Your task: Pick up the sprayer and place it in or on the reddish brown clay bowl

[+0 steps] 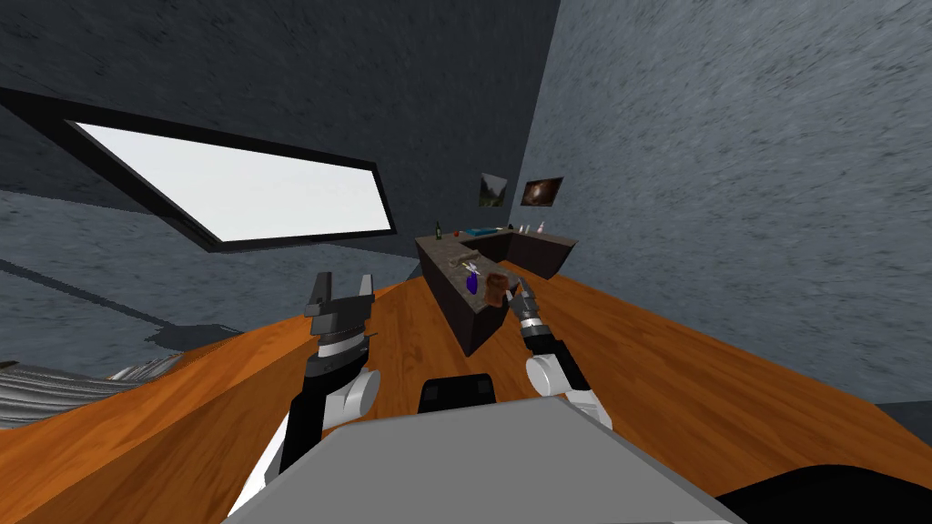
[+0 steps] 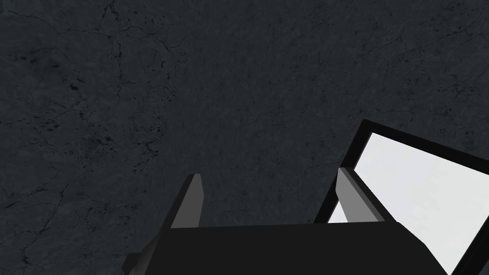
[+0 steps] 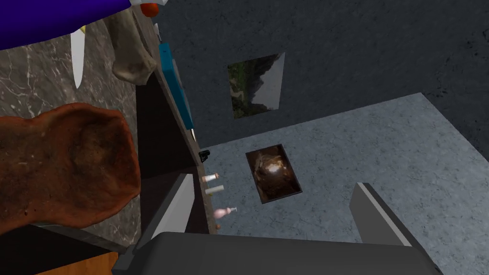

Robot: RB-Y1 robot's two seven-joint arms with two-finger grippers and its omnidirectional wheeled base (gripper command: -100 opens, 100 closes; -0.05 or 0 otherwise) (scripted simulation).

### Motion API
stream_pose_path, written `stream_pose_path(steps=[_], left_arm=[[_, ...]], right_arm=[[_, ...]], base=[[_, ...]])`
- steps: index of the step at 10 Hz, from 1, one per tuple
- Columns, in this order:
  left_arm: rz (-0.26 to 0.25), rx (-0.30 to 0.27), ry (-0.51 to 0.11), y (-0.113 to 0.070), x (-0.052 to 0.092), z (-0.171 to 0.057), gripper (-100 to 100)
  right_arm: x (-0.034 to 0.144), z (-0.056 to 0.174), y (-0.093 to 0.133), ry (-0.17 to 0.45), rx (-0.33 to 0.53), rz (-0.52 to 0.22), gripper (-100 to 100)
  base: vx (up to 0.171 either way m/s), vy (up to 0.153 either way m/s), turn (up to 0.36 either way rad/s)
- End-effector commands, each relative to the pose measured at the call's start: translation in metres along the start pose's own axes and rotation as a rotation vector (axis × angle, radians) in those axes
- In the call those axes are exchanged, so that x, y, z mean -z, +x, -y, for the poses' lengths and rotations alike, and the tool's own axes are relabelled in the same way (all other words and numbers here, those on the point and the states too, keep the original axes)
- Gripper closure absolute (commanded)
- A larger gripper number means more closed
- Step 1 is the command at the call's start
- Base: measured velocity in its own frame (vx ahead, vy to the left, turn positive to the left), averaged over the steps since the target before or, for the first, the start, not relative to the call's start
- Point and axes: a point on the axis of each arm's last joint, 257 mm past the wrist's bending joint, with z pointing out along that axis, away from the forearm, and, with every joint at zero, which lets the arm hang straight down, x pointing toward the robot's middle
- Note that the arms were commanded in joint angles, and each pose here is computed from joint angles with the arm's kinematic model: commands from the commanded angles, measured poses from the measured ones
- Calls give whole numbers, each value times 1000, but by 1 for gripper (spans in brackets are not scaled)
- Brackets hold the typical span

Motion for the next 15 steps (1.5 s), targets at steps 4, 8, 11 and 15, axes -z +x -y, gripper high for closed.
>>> stream_pose_path(steps=[4,8,11,15], left_arm=[[0,0,0,0,0,0,0],[0,0,0,0,0,0,0],[0,0,0,0,0,0,0],[0,0,0,0,0,0,0]], right_arm=[[-1,73,4,201,-240,-4,-100],[-3,113,16,323,-404,-4,-100],[-8,146,32,433,-559,-3,-100],[-12,164,44,499,-675,3,-100]], base=[[42,0,-29],[36,-14,-7],[38,-29,6],[30,-25,10]])
